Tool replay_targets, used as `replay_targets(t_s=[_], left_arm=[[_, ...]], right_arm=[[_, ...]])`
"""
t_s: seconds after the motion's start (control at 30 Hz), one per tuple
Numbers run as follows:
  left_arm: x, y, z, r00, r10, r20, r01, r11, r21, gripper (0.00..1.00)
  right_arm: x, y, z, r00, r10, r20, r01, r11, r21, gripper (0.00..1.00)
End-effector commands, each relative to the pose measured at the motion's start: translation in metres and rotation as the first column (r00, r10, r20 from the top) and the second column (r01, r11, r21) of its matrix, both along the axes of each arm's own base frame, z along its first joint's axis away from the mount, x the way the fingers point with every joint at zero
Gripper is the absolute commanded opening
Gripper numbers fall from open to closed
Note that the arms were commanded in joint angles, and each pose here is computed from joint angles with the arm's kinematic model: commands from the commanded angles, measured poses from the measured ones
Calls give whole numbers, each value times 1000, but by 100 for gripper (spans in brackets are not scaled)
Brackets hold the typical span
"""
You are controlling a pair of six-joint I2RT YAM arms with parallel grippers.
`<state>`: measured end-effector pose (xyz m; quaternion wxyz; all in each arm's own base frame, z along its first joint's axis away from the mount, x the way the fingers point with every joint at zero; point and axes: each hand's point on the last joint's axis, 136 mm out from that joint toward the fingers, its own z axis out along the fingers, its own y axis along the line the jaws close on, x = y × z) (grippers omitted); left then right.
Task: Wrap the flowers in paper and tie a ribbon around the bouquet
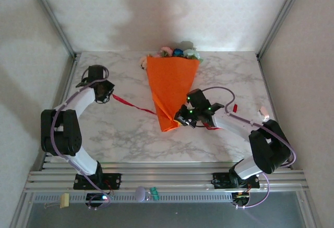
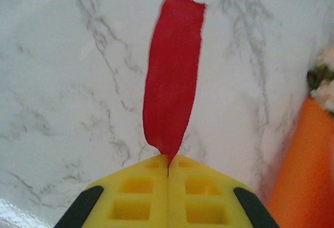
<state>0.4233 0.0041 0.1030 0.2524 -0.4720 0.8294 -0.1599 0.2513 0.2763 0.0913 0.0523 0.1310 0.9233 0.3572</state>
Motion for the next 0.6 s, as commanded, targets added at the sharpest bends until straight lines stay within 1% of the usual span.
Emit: replay_targets(t_s=[0.0,0.1,0.13,0.17,0.2,0.3,0.33,0.4,0.5,0.57], left_arm=[[-9,0,4,999,-3,-34,4,1000,13,31],[-28,-9,22,999,-1,-37,4,998,59,56],[-37,-10,25,999,9,-39,-6,998,62,63],[-48,-13,27,999,15,-42,-13,999,46,65],[-59,-16,28,999,18,-49,-16,999,32,66],[-85,-16,40,997,25,-69,-22,999,44,70],[-90,-24,43,998,14,-59,-13,1000,15,70],[-97,-60,37,998,-34,-48,29,994,-110,68],[-101,-134,13,991,-118,-57,97,954,-284,68],[-94,-165,0,990,-127,-54,102,938,-332,68]], right_arm=[[3,-8,-11,999,-30,22,30,999,-17,0],[3,-11,-16,999,-35,23,36,999,-23,0],[3,-12,-16,999,-36,26,36,999,-23,0],[4,-12,-15,999,-36,28,37,999,-24,0],[4,-12,-15,999,-34,31,35,999,-25,0],[4,-12,-16,999,-24,34,25,999,-27,0],[5,-11,-16,999,-23,35,24,999,-24,0],[6,-10,-16,999,-12,42,13,1000,-27,0],[9,-11,-15,999,-3,51,5,999,-39,0],[11,-13,-14,998,-7,55,9,999,-43,0]])
